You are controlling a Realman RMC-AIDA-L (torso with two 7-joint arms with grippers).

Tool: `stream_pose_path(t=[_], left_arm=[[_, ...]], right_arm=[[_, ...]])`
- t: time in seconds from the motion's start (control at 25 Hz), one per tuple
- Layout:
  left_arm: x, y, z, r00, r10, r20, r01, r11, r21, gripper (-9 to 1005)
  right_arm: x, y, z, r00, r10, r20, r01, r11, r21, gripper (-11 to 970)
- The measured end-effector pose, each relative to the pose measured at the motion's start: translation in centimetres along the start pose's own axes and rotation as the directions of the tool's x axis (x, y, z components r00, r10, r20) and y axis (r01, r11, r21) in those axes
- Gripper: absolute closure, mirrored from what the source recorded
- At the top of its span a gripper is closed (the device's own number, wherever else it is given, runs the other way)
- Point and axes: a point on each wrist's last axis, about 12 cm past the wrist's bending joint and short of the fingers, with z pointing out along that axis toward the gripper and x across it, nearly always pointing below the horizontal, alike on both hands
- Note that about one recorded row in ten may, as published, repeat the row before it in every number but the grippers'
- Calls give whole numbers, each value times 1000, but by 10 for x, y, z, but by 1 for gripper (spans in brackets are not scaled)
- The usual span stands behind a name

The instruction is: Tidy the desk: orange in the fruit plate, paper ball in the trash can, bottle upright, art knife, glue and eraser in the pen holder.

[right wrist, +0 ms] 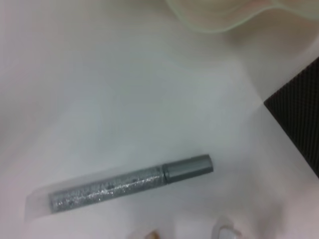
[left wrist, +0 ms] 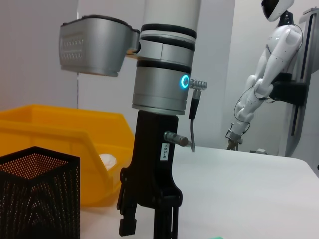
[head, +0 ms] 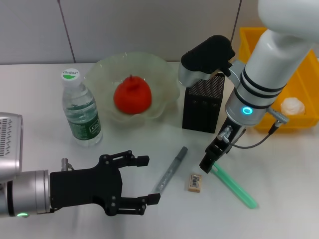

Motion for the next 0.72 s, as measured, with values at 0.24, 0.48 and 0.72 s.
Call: stream_pose_path(t=[0.24, 0.48, 0.72], left_arm=[[-1, 1, 0, 1000, 1, 2, -1, 1000, -3, 128], [-1, 1, 0, 1000, 0, 4, 0, 1000, -3, 128], [-1, 1, 0, 1000, -1, 4, 1, 1000, -3, 128]], right_arm=[[2, 3, 3, 999, -31, -24, 31, 999, 17, 204], [3, 3, 4, 998, -50, -32, 51, 998, 22, 206], [6, 3, 7, 998, -54, -36, 54, 998, 10, 340]])
